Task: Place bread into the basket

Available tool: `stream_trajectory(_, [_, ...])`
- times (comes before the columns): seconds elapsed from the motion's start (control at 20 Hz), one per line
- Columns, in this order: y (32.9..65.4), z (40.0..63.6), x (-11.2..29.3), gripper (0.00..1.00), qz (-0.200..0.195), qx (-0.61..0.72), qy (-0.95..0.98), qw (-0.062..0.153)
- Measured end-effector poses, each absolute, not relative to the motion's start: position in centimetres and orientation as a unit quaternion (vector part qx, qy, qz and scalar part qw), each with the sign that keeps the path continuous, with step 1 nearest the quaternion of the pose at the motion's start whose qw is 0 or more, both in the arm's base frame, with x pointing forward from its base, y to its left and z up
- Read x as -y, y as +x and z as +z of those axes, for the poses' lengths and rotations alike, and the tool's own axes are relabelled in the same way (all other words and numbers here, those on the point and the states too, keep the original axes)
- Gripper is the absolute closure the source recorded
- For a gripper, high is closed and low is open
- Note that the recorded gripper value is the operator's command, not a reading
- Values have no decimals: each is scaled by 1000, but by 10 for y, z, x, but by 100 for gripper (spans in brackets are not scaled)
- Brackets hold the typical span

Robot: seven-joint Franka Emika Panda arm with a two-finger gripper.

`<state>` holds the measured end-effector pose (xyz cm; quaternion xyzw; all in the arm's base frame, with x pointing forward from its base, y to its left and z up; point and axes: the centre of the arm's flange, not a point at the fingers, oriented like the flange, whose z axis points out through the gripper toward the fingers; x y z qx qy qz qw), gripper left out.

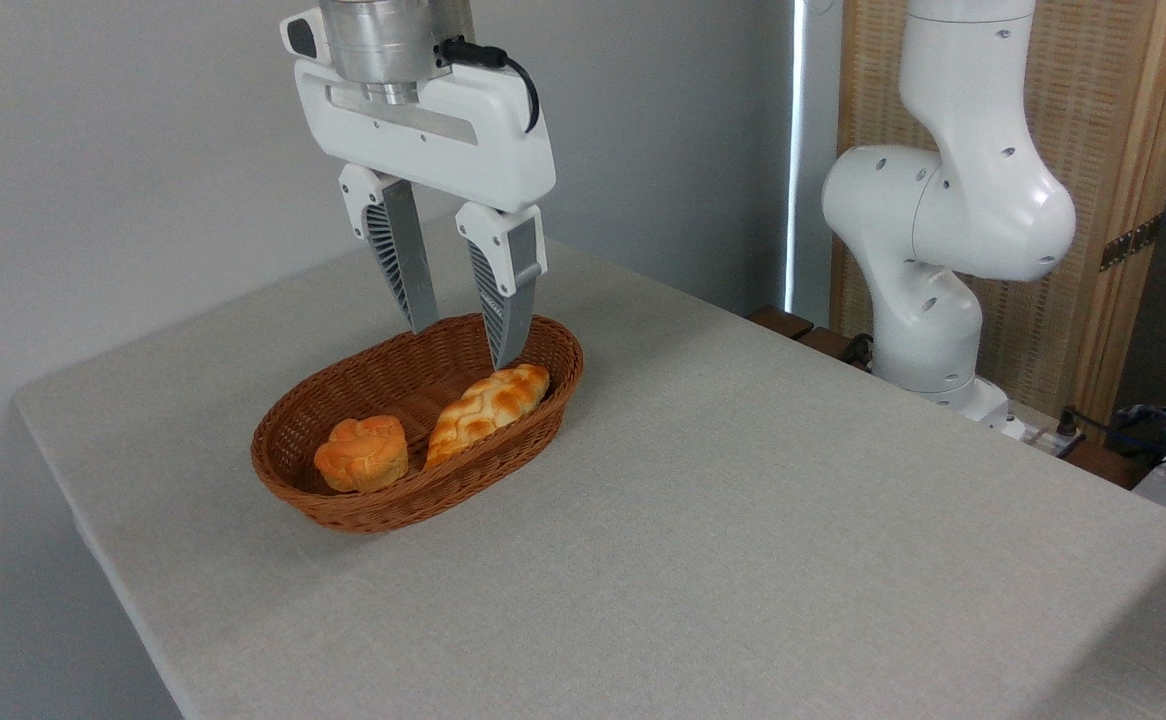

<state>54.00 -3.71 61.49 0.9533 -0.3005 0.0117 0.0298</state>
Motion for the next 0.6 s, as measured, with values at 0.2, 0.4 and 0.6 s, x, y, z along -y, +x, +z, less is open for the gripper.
stream_trajectory(0.2, [546, 628, 4, 0, 23, 325, 945, 28])
stream_trajectory(0.4, [546, 629, 11, 0, 19, 335, 942, 18])
stream_trajectory(0.6, [546, 626, 18, 0, 17, 342, 939, 15])
